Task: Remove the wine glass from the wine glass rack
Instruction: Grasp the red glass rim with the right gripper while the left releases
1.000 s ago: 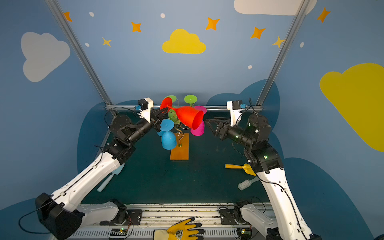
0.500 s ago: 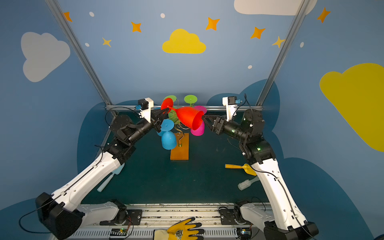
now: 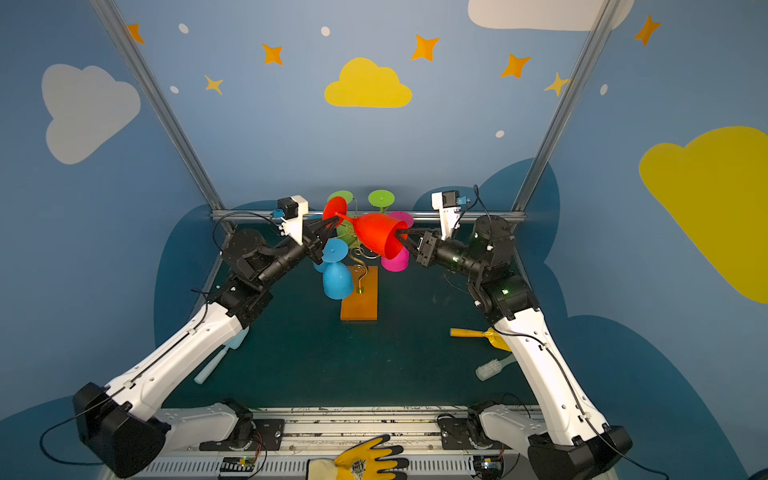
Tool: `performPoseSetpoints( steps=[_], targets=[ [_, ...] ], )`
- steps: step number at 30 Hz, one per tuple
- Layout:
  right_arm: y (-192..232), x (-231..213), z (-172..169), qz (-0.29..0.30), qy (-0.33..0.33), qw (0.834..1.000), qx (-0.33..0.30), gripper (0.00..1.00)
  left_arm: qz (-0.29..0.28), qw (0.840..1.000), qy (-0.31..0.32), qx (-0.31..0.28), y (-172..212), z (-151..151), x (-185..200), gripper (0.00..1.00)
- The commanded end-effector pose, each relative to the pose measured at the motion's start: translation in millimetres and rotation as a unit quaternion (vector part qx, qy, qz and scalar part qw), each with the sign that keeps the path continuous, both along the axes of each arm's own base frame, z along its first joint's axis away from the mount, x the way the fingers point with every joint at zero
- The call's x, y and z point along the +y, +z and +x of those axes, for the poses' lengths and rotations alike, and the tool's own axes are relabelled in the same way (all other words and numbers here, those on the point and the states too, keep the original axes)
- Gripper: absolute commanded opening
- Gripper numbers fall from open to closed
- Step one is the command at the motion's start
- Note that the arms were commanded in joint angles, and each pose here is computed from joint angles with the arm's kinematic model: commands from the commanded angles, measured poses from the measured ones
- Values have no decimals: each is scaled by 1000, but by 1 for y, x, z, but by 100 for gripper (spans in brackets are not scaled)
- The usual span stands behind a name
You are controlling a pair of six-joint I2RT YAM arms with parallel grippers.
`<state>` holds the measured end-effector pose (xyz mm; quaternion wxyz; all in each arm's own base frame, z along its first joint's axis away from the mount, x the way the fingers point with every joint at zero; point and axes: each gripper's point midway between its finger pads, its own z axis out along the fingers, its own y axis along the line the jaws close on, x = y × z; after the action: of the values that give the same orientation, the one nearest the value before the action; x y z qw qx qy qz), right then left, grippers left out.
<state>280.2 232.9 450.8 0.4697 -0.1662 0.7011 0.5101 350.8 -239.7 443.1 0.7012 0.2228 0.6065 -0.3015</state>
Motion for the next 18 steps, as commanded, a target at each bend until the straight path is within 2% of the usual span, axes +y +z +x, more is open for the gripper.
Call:
performPoseSetpoints(
  steps=[1,4,10,18],
  targets=[
    [14,2,-2,12,2,1000,-20,11,-11,1000,1,-11,11,0,2,3],
    [14,4,-4,13,7,1000,-17,0,-11,1000,1,-12,12,0,2,4],
    [18,2,-6,16,1,1000,-18,0,-10,1000,7,-15,12,-1,5,14],
    [37,-23,-12,5,-52,997,-51,0,-18,999,47,-20,14,2,21,62]
  ],
)
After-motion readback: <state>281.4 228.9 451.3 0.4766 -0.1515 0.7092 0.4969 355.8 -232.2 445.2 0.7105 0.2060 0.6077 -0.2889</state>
